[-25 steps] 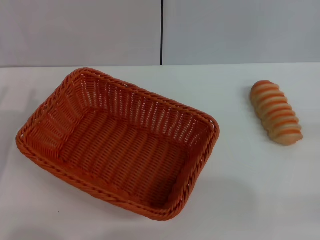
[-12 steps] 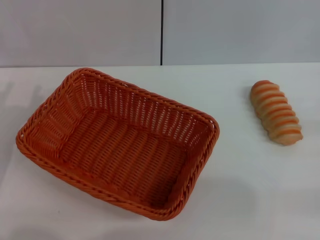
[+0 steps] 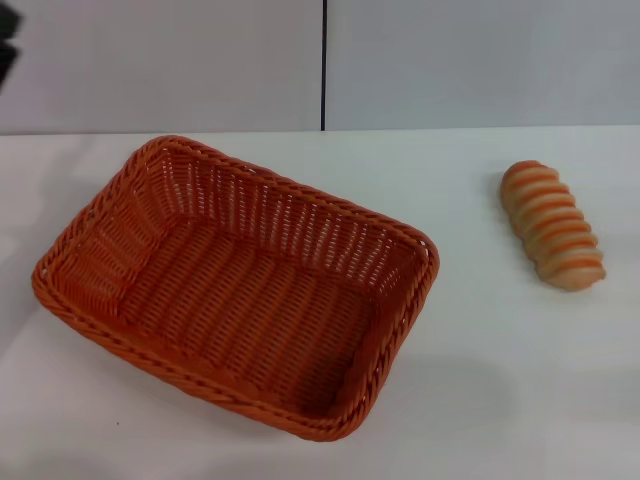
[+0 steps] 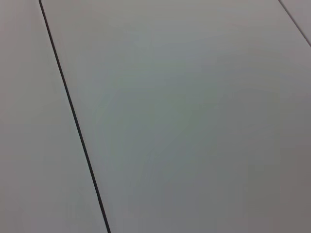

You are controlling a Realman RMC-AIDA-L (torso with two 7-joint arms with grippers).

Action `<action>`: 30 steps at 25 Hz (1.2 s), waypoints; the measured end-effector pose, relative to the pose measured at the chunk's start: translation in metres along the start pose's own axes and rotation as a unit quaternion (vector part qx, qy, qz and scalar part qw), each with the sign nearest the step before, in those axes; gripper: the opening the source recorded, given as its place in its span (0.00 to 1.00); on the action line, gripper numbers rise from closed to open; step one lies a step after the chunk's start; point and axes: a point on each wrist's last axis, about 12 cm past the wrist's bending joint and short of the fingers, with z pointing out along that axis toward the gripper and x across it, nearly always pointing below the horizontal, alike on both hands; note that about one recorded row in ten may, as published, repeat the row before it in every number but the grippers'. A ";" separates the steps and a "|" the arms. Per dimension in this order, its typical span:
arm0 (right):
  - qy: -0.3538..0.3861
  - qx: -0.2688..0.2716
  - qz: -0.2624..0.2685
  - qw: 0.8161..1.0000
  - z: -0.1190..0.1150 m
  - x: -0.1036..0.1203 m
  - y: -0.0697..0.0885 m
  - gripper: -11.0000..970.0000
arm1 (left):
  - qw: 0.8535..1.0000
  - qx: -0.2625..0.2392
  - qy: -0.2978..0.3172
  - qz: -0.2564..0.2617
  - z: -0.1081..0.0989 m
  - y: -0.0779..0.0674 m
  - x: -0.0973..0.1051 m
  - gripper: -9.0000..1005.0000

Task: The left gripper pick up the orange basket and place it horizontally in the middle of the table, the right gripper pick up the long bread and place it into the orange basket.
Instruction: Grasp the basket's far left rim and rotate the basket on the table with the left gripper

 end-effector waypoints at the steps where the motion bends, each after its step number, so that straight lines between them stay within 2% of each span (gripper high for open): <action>1: 0.002 0.002 0.000 1.000 0.000 0.001 0.000 0.63 | 1.000 0.011 0.014 -0.004 0.007 0.001 0.000 0.77; 6: 0.010 0.009 0.002 1.000 -0.004 0.002 -0.002 0.63 | 0.994 0.061 0.090 -0.019 0.042 0.005 -0.009 0.77; 13: 0.014 0.014 0.001 1.000 -0.009 0.003 -0.004 0.63 | 0.971 0.110 0.212 -0.017 0.084 0.012 -0.037 0.77; 16: 0.019 0.017 0.002 1.000 -0.011 0.004 -0.005 0.63 | 0.953 0.123 0.278 -0.008 0.097 0.014 -0.046 0.77; 21: 0.026 0.023 0.004 0.999 -0.011 0.005 -0.006 0.63 | 0.904 0.121 0.407 0.041 0.113 0.015 -0.059 0.77; 25: 0.032 0.027 0.004 0.999 -0.011 0.007 -0.007 0.63 | 0.877 0.110 0.462 0.078 0.118 0.013 -0.062 0.77; 30: 0.037 0.029 0.007 0.999 -0.011 0.009 -0.007 0.63 | 0.854 0.100 0.502 0.096 0.118 0.013 -0.054 0.77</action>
